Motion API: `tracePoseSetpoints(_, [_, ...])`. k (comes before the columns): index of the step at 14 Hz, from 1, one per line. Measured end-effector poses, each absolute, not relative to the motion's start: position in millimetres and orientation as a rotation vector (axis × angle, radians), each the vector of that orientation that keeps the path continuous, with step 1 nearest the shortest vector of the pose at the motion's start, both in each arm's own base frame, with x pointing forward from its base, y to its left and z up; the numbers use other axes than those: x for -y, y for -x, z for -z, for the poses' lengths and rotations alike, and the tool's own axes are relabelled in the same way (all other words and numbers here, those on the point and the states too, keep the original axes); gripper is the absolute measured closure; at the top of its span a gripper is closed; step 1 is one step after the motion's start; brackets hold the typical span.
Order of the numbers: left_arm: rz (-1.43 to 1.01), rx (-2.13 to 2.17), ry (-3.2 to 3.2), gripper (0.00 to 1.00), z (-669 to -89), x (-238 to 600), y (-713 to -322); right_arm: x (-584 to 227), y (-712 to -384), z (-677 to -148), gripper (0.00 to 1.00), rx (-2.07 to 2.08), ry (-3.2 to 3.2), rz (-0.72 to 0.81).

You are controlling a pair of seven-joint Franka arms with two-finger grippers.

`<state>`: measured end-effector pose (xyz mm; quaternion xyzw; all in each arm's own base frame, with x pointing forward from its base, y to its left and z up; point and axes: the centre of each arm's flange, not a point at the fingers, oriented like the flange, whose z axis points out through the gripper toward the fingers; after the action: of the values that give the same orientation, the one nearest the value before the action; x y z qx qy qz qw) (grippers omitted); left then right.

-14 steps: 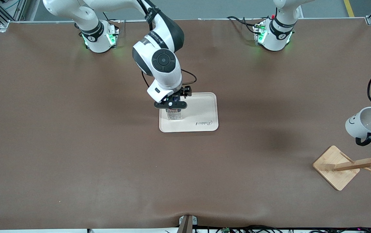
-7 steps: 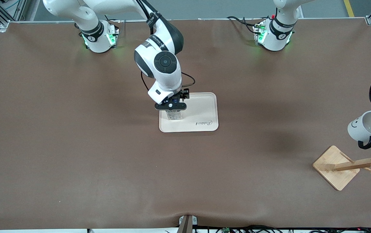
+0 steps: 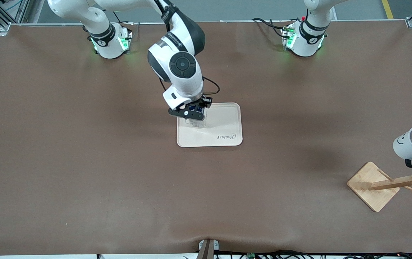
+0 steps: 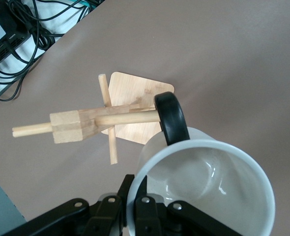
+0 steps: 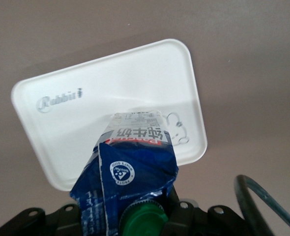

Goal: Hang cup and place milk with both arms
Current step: 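Lift the milk carton off the tray and carry it with the right gripper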

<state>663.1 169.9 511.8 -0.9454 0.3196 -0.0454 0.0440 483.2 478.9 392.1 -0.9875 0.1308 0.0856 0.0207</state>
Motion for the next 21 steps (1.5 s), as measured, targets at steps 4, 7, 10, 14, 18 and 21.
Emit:
tracePoseSetpoints(4, [0.162, -0.974, 2.897, 0.94, -505, -185, -664, -442, -517, -453, 0.50, -0.532, 3.025, -0.320])
tracePoseSetpoints(7, [0.186, -0.954, 2.927, 0.79, -503, -196, -662, -406, -542, -466, 0.50, -0.590, 3.009, -0.328])
tracePoseSetpoints(10, [0.193, -0.958, 2.927, 0.49, -506, -194, -663, -368, -555, -482, 0.50, -0.557, 3.021, -0.361])
tracePoseSetpoints(14, [0.157, -0.982, 2.945, 0.08, -513, -182, -661, -311, -570, -503, 0.50, -0.553, 3.015, -0.359])
tracePoseSetpoints(18, [0.077, -0.870, 3.012, 0.00, -531, -173, -646, -271, -581, -507, 0.50, -0.463, 3.056, -0.318])
tracePoseSetpoints(21, [0.023, -0.738, 3.060, 0.00, -549, -167, -632, -224, -588, -508, 0.50, -0.406, 3.055, -0.323])
